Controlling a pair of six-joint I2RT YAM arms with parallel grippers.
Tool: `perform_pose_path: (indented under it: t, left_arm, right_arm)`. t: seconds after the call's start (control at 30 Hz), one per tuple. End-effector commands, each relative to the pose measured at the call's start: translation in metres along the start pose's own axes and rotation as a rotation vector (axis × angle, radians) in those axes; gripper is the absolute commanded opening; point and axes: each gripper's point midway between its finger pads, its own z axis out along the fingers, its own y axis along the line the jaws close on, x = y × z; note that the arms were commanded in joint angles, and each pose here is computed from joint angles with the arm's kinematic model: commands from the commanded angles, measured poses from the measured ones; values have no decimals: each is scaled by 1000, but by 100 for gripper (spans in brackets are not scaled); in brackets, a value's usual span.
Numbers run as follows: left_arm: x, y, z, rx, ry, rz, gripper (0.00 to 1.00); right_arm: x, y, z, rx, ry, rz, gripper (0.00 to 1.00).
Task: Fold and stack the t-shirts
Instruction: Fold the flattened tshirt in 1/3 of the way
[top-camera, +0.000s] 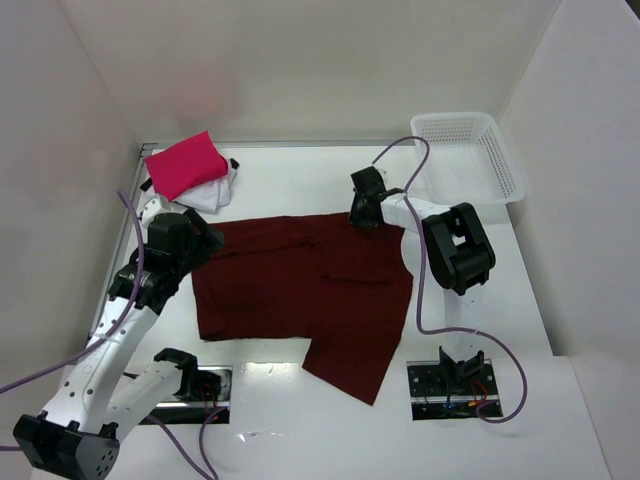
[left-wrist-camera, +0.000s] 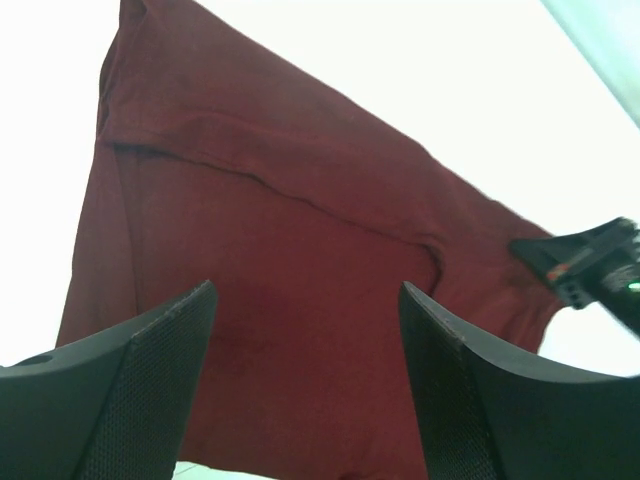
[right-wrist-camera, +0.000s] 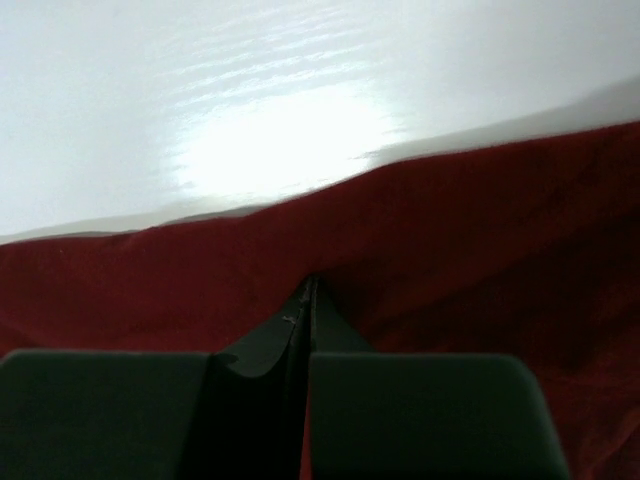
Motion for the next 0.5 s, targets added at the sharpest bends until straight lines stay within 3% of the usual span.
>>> perform_pose_path:
  t: [0.0, 0.47]
  left_arm:
    - [-16, -16, -5, 53, -37, 9, 82]
    - [-25, -19, -10, 59, -57, 37, 86]
  right_arm:
    - [-6, -41, 14, 79, 36, 28, 0]
    - [-17, -50, 26, 65, 108, 11, 0]
